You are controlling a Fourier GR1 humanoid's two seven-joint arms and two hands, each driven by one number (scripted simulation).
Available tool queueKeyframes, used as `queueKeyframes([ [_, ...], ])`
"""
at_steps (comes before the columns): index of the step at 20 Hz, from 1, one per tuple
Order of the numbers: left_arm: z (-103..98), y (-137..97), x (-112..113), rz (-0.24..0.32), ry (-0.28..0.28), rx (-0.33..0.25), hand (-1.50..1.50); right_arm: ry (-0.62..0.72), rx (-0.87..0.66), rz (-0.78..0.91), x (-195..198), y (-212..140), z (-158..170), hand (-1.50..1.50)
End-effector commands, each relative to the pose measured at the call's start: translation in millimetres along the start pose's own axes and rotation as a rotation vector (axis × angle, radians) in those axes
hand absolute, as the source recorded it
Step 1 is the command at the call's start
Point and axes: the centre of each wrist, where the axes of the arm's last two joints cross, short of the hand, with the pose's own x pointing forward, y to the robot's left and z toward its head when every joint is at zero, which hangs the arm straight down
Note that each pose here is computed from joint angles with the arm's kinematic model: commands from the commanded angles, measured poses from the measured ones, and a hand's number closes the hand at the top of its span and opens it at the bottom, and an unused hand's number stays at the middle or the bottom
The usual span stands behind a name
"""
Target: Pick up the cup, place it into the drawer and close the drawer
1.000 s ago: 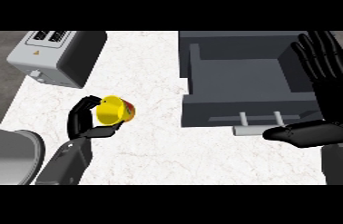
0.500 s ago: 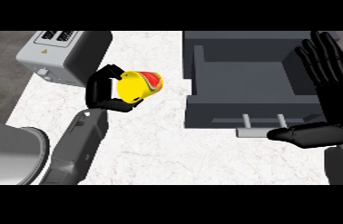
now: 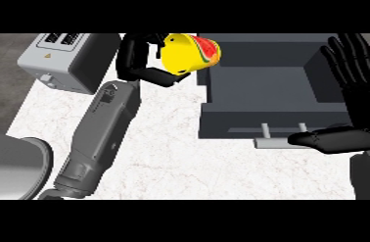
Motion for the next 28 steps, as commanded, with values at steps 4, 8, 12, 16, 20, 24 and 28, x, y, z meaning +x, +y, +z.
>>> queueKeyframes([
  [4,-69.8,-53.9,54.1,-0.053,0.032,-0.032,1.50,-0.005,-0.006,0.001,-8.6,-4.4,3.5,-1.50],
  [8,-86.7,-86.5,65.9,-0.101,0.119,-0.015,1.50,-0.024,0.000,-0.009,-0.7,12.9,0.6,-1.50],
  [12,-95.1,-96.8,60.6,-0.168,0.219,0.011,1.50,-0.042,0.018,-0.013,-3.3,-1.7,-3.2,-1.50],
  [16,-95.3,-100.5,51.6,-0.243,0.293,0.001,1.50,-0.052,0.054,-0.008,-6.5,5.3,-8.0,-1.50],
  [20,-81.3,-97.4,34.3,-0.280,0.377,-0.062,1.50,-0.058,0.067,-0.027,-2.5,19.6,-20.5,-1.50],
  [24,-75.7,-98.3,27.8,-0.343,0.451,-0.152,1.50,-0.064,0.123,-0.030,6.2,15.8,-28.2,-1.50],
  [28,-67.3,-94.0,19.1,-0.357,0.481,-0.139,1.50,-0.102,0.134,-0.049,3.9,20.9,-22.1,-1.50],
])
